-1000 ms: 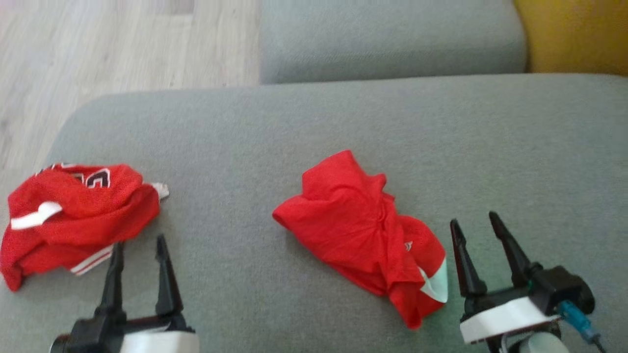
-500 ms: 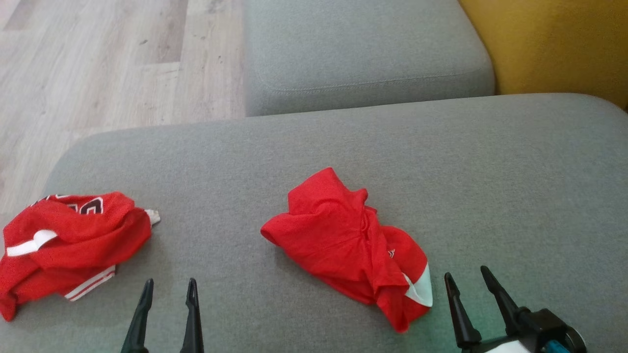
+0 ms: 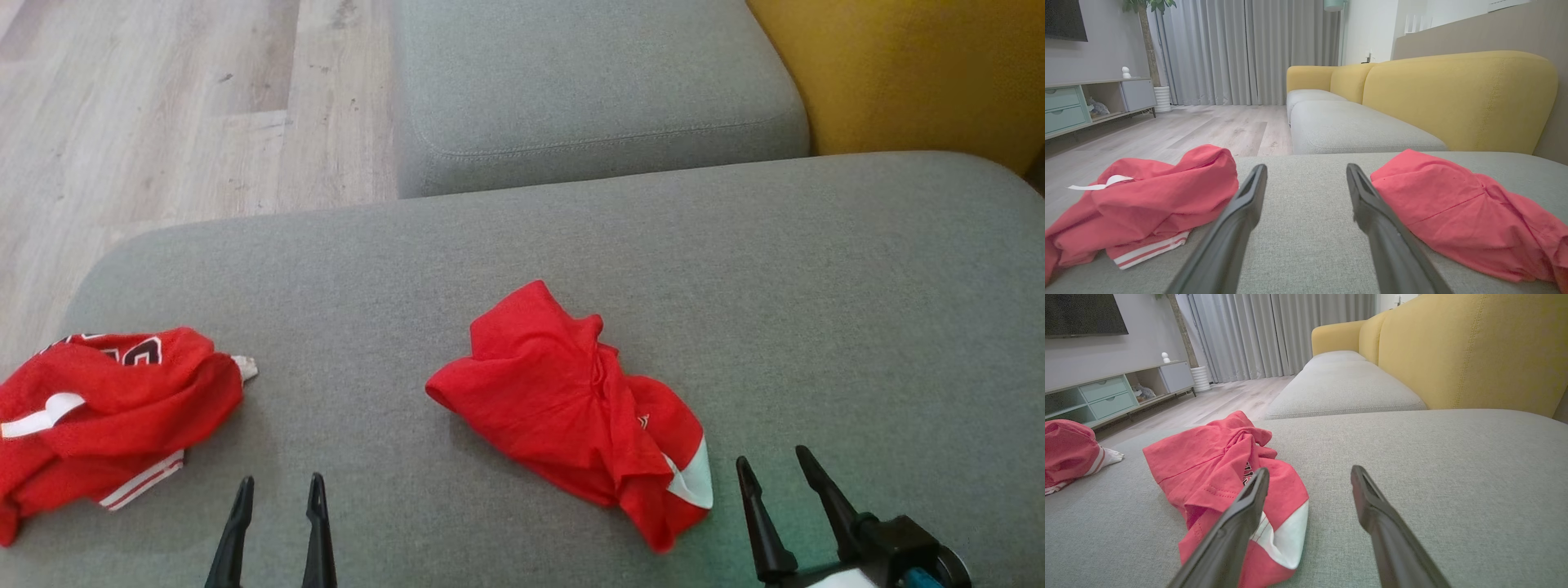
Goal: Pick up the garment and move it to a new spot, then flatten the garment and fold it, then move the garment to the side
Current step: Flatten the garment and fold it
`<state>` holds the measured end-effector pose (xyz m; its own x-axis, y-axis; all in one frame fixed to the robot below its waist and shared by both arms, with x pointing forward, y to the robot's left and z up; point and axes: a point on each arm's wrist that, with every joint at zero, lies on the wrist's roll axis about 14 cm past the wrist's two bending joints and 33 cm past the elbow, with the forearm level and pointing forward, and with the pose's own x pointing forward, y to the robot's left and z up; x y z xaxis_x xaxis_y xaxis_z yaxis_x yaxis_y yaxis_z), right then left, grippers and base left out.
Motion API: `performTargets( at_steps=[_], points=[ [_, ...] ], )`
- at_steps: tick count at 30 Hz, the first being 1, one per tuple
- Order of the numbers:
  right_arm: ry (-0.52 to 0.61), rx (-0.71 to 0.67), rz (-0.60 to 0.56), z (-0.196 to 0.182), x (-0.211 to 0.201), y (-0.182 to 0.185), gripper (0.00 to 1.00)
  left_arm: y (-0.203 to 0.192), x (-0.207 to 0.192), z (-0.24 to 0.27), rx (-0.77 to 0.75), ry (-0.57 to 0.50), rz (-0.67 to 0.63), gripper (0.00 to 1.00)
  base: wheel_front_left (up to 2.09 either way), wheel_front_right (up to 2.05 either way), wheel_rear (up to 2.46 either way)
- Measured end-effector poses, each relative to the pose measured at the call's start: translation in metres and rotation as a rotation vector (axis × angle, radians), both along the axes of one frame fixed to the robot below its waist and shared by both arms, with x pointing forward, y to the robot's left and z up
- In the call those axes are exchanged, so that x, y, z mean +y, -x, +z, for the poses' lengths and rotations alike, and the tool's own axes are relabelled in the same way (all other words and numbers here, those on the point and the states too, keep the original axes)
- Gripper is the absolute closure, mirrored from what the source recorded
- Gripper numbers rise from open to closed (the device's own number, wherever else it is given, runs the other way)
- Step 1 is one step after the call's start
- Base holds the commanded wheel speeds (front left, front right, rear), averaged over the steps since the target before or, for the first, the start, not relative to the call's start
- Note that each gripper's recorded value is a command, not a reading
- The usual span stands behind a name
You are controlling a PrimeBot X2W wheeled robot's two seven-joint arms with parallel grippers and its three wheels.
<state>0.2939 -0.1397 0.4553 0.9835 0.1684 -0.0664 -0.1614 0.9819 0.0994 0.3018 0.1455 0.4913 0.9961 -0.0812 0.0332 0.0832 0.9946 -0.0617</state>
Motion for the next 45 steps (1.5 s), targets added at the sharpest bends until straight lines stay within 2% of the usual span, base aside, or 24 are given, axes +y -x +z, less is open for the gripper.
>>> performTargets(
  at_steps=[15,23,29,36,40,45],
  points=[
    [0.0,0.006,-0.004,-0.002,-0.001,0.0,0.0,0.001,-0.006,-0.008,0.028,0.007,-0.018,0.0,0.0,0.0,0.0],
    [-0.004,-0.018,-0.012,0.007,-0.003,-0.01,0.0,-0.001,-0.028,-0.018,0.062,0.004,-0.091,0.0,0.0,0.0,0.0],
    [-0.019,-0.084,-0.009,0.031,-0.003,-0.047,0.0,-0.012,-0.08,-0.024,0.08,-0.015,-0.283,0.0,0.0,0.0,0.0],
    [-0.013,-0.122,0.027,0.046,0.0,-0.095,0.0,-0.033,-0.158,-0.03,0.065,-0.085,-0.59,0.0,0.0,0.0,0.0],
    [-0.017,-0.094,0.015,0.037,-0.008,-0.11,0.0,-0.039,-0.199,-0.038,0.057,-0.14,-0.76,0.0,0.0,0.0,0.0],
    [-0.004,-0.029,0.003,0.014,-0.017,-0.11,0.0,-0.034,-0.24,-0.054,0.066,-0.181,-0.95,0.0,0.0,0.0,0.0]
  ],
)
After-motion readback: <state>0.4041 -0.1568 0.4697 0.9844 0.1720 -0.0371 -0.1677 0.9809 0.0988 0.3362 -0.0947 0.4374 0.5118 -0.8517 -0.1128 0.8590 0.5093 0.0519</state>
